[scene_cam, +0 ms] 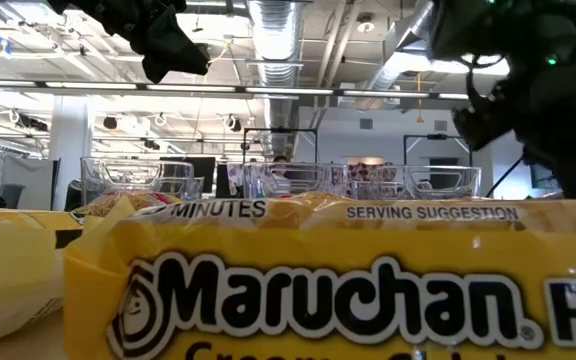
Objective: Sort Maruchan noodles
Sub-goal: Put the black noodle pack into the right transparent bin
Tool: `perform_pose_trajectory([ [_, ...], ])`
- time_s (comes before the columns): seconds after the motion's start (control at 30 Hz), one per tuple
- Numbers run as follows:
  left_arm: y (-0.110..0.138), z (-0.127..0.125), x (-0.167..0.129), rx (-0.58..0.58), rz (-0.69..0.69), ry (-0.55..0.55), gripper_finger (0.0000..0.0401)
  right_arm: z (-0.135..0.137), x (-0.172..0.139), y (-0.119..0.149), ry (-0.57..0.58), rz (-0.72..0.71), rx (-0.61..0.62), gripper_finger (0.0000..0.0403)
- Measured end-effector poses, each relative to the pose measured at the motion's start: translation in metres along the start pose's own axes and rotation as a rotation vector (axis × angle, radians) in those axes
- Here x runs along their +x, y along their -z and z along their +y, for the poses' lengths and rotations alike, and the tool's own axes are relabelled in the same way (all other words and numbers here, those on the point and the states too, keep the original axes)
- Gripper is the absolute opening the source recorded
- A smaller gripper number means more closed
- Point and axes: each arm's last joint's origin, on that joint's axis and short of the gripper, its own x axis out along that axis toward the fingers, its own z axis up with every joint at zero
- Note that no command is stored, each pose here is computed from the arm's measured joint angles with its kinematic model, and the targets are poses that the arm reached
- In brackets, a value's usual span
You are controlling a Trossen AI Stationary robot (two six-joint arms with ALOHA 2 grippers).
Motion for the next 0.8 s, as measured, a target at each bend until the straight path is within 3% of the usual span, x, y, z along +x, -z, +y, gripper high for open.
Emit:
perform_pose_trajectory([
  [0.8, 0.000, 0.000, 0.000, 0.000, 0.000, 0.000, 0.0089, 0.024, -0.101, -0.009, 0.208, -0.192, -0.073, 0.0004],
])
